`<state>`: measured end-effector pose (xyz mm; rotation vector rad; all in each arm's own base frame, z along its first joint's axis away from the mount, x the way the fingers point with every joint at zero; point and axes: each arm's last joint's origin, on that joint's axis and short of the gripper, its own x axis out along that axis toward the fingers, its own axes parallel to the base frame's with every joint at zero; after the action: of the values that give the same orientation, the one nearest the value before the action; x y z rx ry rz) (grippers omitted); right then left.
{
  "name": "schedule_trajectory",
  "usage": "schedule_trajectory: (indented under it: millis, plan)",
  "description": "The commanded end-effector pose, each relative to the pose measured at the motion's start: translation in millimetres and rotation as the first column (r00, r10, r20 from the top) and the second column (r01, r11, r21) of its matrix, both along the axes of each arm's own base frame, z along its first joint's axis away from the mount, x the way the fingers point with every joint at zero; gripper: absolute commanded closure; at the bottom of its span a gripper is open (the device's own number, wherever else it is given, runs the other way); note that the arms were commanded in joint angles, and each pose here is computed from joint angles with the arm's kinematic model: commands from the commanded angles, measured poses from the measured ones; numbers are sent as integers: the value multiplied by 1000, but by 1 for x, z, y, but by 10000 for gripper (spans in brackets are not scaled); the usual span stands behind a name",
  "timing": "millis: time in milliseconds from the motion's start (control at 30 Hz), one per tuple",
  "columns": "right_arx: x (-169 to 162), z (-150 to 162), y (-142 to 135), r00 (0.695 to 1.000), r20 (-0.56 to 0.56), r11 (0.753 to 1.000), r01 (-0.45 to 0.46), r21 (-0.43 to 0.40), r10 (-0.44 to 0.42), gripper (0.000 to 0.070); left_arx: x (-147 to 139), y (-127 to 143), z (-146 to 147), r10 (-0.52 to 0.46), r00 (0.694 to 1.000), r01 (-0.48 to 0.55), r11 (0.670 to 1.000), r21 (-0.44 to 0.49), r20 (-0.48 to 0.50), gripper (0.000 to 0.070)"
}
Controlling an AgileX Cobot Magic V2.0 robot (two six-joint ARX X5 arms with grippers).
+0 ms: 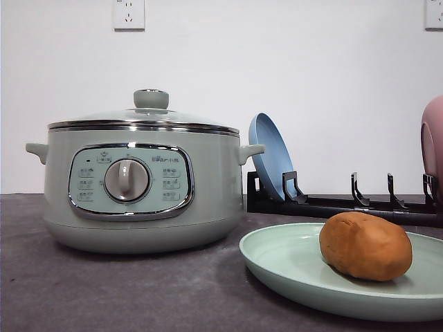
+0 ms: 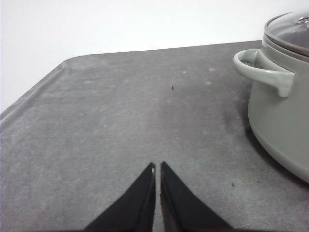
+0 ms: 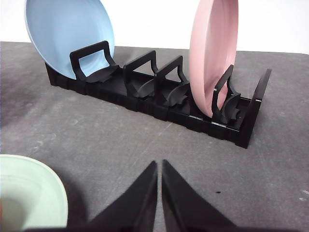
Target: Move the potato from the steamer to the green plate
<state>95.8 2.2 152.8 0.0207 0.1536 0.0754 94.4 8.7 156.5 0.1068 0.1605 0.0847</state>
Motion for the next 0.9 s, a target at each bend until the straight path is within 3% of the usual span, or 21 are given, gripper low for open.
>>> schedule_trajectory:
  millis: [0, 867]
  plan:
    - [0, -1, 0, 1000, 5, 1000, 0, -3, 0, 699, 1, 0, -7, 4, 1000, -4, 1000, 3, -26, 689]
    - [0, -1, 0, 1000, 5, 1000, 0, -3, 0, 699, 1, 0, -7, 4, 1000, -4, 1000, 3, -26, 689]
